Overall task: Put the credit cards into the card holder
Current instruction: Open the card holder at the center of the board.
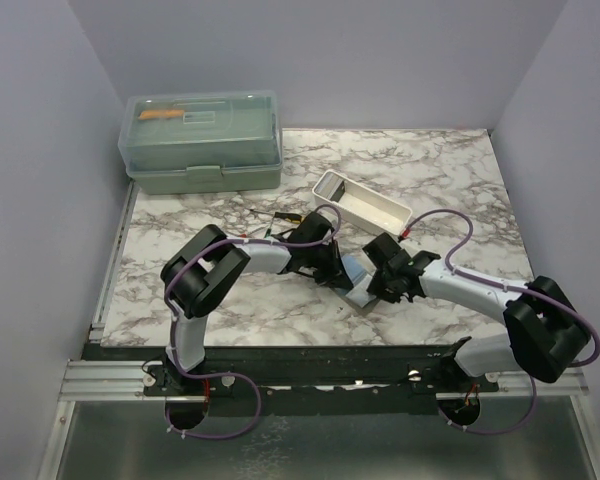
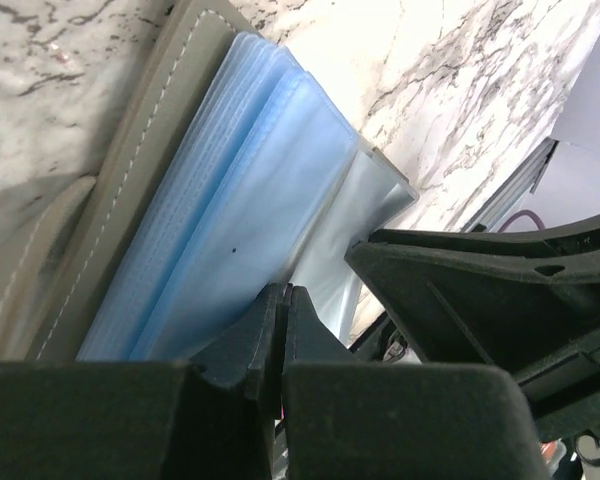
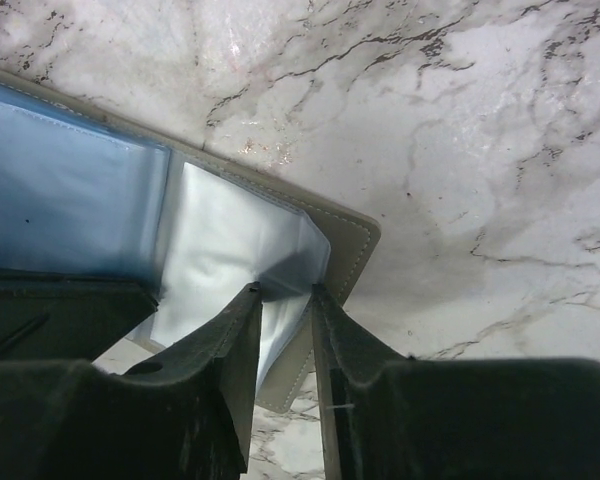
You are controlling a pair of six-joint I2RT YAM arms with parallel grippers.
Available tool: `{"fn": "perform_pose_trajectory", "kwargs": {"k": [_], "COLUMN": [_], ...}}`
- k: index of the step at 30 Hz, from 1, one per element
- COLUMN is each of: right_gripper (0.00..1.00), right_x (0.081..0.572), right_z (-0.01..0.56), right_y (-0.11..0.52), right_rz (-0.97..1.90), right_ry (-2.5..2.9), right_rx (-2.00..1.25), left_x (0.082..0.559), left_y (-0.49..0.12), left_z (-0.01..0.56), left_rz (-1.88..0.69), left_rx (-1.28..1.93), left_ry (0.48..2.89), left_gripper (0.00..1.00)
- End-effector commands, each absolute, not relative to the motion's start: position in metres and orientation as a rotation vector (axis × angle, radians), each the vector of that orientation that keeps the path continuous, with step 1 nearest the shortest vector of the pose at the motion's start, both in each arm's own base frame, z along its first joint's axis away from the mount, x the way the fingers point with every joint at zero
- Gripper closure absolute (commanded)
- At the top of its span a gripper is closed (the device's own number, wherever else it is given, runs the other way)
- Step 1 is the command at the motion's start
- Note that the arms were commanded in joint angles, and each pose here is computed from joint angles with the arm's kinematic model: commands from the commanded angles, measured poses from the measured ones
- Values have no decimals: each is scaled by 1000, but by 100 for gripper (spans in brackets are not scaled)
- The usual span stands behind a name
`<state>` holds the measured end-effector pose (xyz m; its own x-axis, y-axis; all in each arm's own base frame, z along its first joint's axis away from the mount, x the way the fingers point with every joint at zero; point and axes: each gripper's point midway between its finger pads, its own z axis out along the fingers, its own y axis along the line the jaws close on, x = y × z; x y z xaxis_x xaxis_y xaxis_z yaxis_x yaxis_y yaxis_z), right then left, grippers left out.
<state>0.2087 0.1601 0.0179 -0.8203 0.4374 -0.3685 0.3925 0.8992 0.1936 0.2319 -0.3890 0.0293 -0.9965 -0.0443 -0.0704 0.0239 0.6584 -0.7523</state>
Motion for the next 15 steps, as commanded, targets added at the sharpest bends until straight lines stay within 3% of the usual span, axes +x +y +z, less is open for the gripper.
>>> {"fn": "perform_pose_trajectory", "kwargs": {"k": [1, 6, 10, 15], "right_gripper": [71, 74, 74, 69], "right_x": [167, 187, 201, 220], "right_z": [-9, -5, 2, 10], "right_y": [123, 123, 119, 120], "right_rz": [-88, -99, -185, -224], "right_ry": [2786, 2720, 2684, 2638], "right_rx": [554, 463, 440, 380], "left_x": [238, 249, 260, 267], "left_y": [-375, -370, -364, -368], "left_z": [48, 87, 92, 66], "left_rz": [-1214, -1235, -1221, -1196], "left_rx": [42, 99, 92, 65], "left_ry": [2758, 2669, 2649, 2711], "left_gripper": [100, 80, 70, 74]}}
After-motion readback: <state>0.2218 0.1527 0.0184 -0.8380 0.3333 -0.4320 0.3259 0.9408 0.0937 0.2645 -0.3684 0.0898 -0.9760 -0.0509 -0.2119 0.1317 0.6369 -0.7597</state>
